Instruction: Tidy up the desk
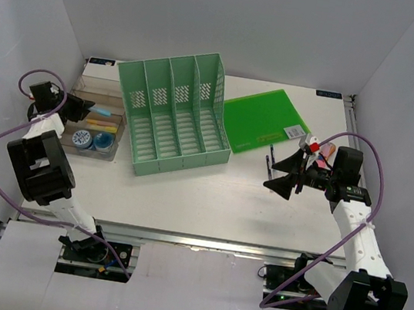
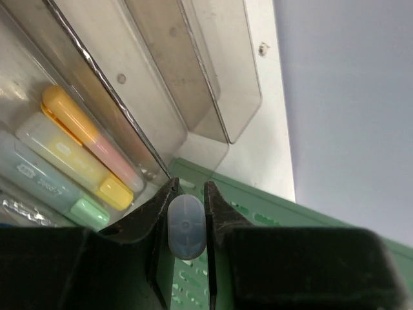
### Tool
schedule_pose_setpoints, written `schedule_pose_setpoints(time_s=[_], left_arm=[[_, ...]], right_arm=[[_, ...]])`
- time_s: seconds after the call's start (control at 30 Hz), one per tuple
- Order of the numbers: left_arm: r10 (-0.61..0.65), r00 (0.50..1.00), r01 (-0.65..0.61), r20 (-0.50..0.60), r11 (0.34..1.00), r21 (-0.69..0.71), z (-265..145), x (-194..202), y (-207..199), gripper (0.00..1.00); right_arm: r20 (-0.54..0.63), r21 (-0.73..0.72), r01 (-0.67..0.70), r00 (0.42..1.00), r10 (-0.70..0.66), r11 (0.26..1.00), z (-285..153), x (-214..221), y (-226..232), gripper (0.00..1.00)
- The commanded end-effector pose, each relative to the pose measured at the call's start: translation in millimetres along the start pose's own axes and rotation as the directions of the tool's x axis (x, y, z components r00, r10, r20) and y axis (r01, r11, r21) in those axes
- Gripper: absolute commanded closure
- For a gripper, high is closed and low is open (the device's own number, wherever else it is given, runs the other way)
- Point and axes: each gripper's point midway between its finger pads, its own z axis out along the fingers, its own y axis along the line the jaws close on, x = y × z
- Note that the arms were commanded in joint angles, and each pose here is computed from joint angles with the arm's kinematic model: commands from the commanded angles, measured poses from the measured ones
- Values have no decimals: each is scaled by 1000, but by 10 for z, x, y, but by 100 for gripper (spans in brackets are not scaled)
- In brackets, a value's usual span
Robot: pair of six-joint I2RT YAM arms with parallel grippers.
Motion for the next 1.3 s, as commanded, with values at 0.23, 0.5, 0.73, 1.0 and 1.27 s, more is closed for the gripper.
schedule_pose_setpoints(time_s=[0.23, 0.5, 0.73, 1.0, 1.27], left_arm=[[27, 999, -23, 42, 995, -94, 187, -79, 89, 74], [40, 999, -37, 31, 995, -89, 117, -93, -5, 19], [145, 987, -146, 75, 989, 11, -257, -183, -453, 15], [302, 945, -328, 127, 879, 346, -1246, 363, -1060, 12], [393, 918, -288, -49, 748, 598, -1861, 1706, -763, 9]], right_arm=[[-9, 34, 22, 1000, -22, 999, -12, 53, -109, 20], [-44, 93, 5, 999, -1, 996, -32, 163, -235, 20], [-128, 319, -57, 986, 103, 946, -136, 368, -641, 22], [-303, 671, -115, 859, 412, 732, -250, 787, -1386, 27], [-275, 740, -164, 811, 516, 652, -11, 747, -1943, 51]])
